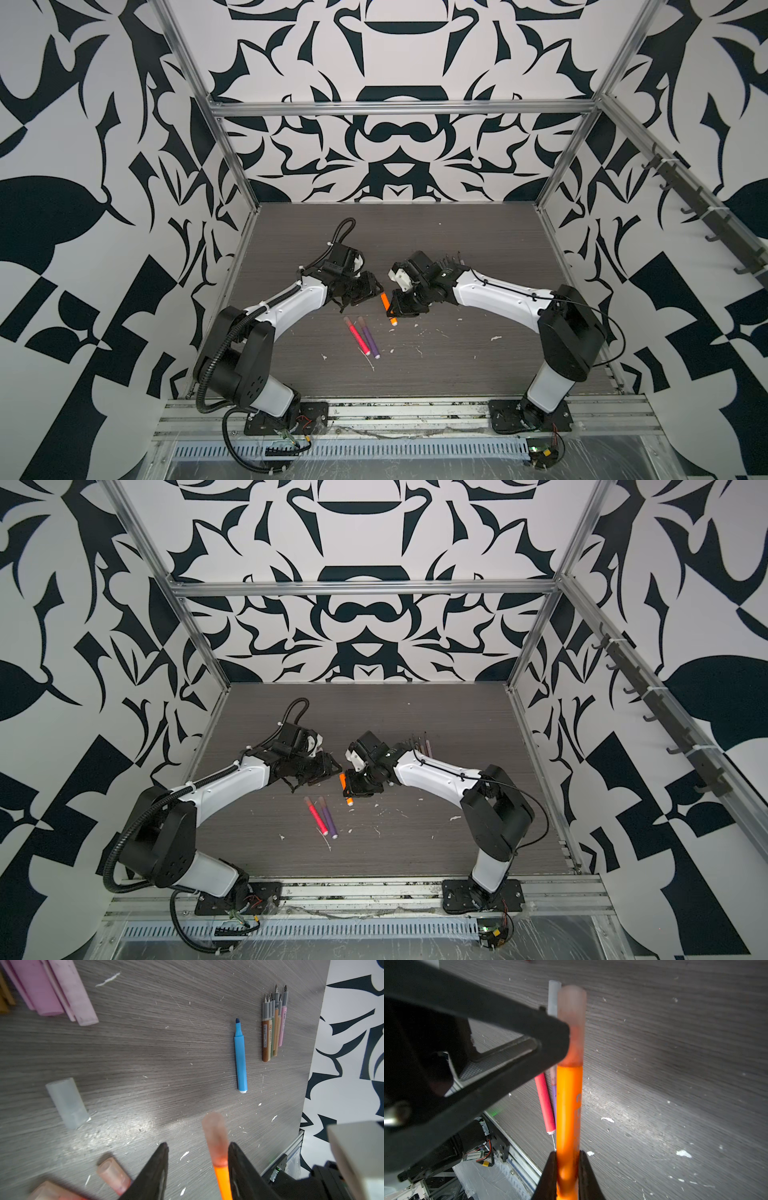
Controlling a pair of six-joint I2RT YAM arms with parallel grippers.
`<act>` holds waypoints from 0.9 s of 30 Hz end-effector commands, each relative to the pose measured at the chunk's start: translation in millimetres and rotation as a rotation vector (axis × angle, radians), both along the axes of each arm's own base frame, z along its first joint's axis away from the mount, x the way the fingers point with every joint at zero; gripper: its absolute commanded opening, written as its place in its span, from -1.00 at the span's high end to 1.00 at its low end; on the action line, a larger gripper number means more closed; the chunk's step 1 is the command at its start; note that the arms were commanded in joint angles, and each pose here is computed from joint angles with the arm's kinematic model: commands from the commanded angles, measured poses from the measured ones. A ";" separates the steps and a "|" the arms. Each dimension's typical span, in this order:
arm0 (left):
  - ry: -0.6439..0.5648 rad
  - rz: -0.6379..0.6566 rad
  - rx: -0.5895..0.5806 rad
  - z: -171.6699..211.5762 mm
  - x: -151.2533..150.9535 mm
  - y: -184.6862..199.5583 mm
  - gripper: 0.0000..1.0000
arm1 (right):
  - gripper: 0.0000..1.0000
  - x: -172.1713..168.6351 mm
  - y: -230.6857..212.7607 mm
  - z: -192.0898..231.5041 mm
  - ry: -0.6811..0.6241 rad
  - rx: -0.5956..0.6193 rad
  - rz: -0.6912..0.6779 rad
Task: Open the pen caps
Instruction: 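Close the left gripper on the orange marker's cap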
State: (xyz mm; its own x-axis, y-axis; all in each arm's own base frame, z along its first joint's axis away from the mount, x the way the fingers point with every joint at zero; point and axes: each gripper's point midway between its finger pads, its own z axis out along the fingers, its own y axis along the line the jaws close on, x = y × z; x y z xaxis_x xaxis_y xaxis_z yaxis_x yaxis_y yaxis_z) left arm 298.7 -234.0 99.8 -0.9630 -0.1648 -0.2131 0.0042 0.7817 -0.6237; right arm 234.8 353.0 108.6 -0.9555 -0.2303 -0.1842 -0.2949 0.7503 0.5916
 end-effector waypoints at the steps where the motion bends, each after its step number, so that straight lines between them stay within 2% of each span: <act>1: 0.007 0.005 -0.014 2.9 5.8 -5.2 0.00 | 0.87 -2.7 14.8 13.3 -0.019 0.067 0.030; 6: 0.018 0.013 -0.019 1.2 5.7 -6.2 0.06 | 0.88 -8.6 19.5 10.1 -0.013 0.072 0.048; 12: 0.006 0.012 -0.033 7.3 7.6 -7.8 0.54 | 0.88 -9.7 21.7 7.9 -0.015 0.068 0.051; 17: 0.003 0.013 -0.032 8.1 7.4 -7.5 0.78 | 0.87 -10.1 20.3 6.6 -0.017 0.058 0.052; 19: 0.003 0.013 -0.032 8.3 6.9 -7.2 0.88 | 0.73 -9.9 19.3 6.6 -0.021 0.053 0.052; 21: 0.002 0.014 -0.039 10.6 7.1 -7.7 0.94 | 0.37 -8.4 18.6 7.5 -0.029 0.050 0.046; 22: 0.002 0.016 -0.042 11.4 7.2 -8.0 0.95 | 0.25 -7.5 18.5 8.1 -0.034 0.048 0.043; 24: -0.002 0.021 -0.050 15.4 7.5 -8.7 0.96 | 0.16 -5.0 18.6 7.9 -0.043 0.044 0.033; 27: -0.005 0.024 -0.068 20.7 8.1 -10.6 0.97 | 0.16 -1.5 20.5 5.4 -0.045 0.040 0.022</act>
State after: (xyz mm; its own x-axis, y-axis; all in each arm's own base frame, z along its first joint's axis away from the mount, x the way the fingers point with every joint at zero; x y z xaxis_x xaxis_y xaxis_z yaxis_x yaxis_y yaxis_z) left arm 303.2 -242.4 103.1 -0.9642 -0.1883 -0.1865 -0.0220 0.7582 -0.6516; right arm 226.2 370.4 104.2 -0.9447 -0.2596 -0.2004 -0.3277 0.7214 0.6101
